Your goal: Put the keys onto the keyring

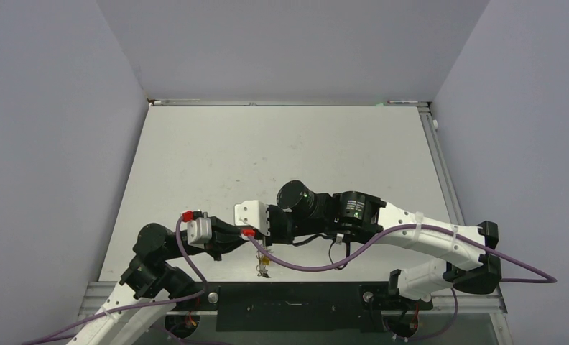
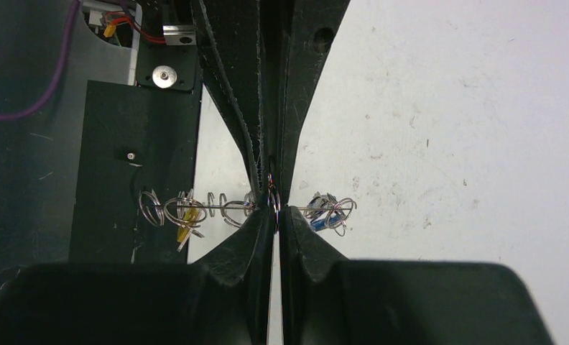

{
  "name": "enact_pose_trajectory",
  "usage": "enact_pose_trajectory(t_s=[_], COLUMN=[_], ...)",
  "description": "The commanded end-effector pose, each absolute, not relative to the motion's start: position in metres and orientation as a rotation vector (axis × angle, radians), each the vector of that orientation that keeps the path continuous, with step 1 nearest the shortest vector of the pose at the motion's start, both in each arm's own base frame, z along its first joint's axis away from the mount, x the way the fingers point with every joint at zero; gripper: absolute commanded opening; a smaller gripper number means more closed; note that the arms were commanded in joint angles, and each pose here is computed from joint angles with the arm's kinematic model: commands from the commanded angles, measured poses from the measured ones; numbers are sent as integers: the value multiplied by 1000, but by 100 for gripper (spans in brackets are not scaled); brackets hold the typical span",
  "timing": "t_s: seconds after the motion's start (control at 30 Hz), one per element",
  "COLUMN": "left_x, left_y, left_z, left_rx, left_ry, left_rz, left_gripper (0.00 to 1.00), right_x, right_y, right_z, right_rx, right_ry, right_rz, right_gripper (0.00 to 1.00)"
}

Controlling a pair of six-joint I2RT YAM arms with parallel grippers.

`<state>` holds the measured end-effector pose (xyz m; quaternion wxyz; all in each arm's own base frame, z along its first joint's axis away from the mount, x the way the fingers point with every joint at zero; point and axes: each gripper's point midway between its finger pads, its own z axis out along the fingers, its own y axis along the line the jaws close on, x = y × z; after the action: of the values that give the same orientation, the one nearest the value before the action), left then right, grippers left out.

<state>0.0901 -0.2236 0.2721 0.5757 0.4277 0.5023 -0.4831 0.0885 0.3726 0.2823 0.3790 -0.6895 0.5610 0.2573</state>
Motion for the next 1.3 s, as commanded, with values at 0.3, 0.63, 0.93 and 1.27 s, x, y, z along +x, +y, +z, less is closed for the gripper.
enact_pose_trajectory(t_s=[0.3,0.63,0.93,1.27], left_x=[92,90,84,84], left_y=[-216,-209,-208,-211], left_z=[297,304,306,304], left_rx=[943,926,939,942], left_ry=[1060,998,958,966], left_rz=[-1069,-1022,-1035,-1063], left_gripper=[48,55,37,29], right_x=[94,90,85,81], right_y=[371,360,355,355], right_z=[330,336,341,341], right_rx=[-1544,-1484,-1469,-1482], right_ry=[1253,1220,1206,1199], right_rz=[716,753,786,801], right_gripper=[5,5,5,5])
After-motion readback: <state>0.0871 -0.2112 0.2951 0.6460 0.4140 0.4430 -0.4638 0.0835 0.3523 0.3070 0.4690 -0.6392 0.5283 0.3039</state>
